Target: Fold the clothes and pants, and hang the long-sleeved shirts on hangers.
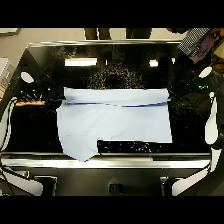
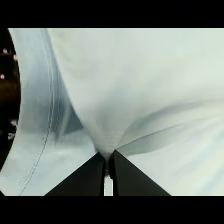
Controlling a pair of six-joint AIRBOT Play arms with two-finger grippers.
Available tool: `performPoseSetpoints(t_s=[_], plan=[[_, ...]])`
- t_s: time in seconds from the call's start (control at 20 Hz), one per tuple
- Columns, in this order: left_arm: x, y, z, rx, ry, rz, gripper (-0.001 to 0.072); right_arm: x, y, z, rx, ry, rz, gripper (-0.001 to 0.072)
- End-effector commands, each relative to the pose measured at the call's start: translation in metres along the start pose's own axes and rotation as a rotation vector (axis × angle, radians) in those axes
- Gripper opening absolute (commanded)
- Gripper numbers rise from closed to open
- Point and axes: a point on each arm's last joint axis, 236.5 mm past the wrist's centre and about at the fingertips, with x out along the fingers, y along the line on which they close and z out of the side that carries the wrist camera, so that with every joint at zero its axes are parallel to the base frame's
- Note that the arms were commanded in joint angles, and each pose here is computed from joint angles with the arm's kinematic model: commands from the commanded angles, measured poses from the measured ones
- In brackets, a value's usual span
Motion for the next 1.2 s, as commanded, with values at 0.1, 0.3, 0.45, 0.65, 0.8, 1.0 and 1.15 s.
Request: performPoseSetpoints(t_s=[0.1, 0.3, 0.45, 0.65, 0.8, 1.0, 1.15], plan=[[0.024, 0.008, -0.026, -0.021, 0.126, -0.005, 0.0019, 0.018, -0.01, -0.014, 0.02, 0.085, -0.015, 0.0038], [0.032, 0.012, -0.033, -0.031, 0.163, -0.007, 0.0082, 0.03, -0.018, -0.026, 0.031, 0.153, -0.031, 0.0165], [0.014, 0.008, -0.024, -0.017, 0.139, -0.007, 0.0403, 0.019, -0.038, -0.038, 0.021, 0.193, -0.127, 0.045], [-0.06, 0.022, -0.016, 0.02, 0.077, 0.077, 0.0438, -0.047, -0.054, -0.028, 0.0, 0.064, -0.207, 0.0529], [-0.117, 0.033, -0.036, -0.032, 0.008, 0.102, 0.0437, -0.102, -0.043, -0.026, -0.012, -0.079, -0.088, 0.0526], [-0.121, 0.044, -0.128, -0.188, 0.017, 0.05, 0.0436, -0.118, -0.039, -0.072, 0.046, -0.096, 0.06, 0.0526], [-0.094, 0.035, -0.21, -0.306, 0.077, -0.025, 0.0435, -0.101, -0.038, -0.108, 0.078, -0.057, 0.075, 0.0526]])
